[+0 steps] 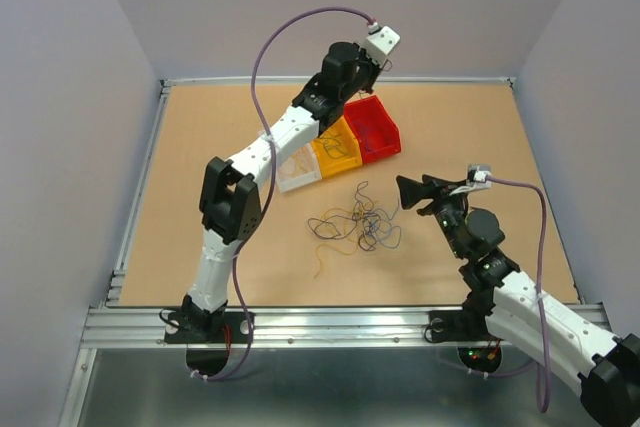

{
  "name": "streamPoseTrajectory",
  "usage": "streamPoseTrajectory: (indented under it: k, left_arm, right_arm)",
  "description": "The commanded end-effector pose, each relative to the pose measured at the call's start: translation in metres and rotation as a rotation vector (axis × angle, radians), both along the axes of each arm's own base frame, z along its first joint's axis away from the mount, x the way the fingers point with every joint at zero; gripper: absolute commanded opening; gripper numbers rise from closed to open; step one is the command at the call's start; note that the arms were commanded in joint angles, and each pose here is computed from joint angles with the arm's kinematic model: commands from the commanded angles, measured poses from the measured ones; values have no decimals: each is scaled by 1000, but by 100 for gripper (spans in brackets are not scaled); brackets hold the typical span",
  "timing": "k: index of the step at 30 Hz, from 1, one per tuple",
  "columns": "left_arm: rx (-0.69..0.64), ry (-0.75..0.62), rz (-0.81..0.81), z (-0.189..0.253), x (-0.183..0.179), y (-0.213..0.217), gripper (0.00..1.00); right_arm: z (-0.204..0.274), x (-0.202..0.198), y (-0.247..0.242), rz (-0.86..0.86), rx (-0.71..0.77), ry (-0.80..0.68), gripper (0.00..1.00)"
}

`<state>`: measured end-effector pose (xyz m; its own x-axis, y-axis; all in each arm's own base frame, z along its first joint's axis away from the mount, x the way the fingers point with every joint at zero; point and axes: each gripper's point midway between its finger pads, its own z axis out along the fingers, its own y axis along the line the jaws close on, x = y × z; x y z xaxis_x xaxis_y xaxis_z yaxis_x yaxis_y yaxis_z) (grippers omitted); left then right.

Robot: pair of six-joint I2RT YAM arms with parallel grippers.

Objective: Untangle the cables

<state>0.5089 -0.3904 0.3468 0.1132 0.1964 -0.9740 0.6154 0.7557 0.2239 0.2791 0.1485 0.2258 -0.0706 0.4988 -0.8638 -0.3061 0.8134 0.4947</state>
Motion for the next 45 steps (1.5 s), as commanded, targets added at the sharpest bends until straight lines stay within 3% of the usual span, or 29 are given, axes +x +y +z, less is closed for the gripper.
streamPoseTrajectory:
  k: [1,5,12,22,26,30,36,45]
  left_arm:
    - [-8,-48,6,15,18,0,0]
    - [49,31,-2,-35,28,-8,0]
    - [104,93,8,-73,33,-10,0]
    - [469,256,-277,-159,-24,-17,0]
    - [577,247,-360,-179,-35,-14,0]
    - [720,155,-446,-189,-38,-21,0]
    - [903,42,-389,-214,-23,-31,0]
    - [1035,-185,-425,-218,-4,-42,0]
  right_arm:
    - [-3,-3,-13,-55,30,-11,85]
    - [-2,-5,-19,-77,30,-17,84]
    - [-2,-7,-22,-87,20,-16,84]
    - [-3,-7,-25,-100,11,-14,84]
    - [-4,-7,-23,-91,10,-8,84]
    - [-3,-8,-21,-78,15,-10,84]
    - [1,-13,-21,-65,22,-31,84]
    - [8,-22,-31,-82,35,-70,84]
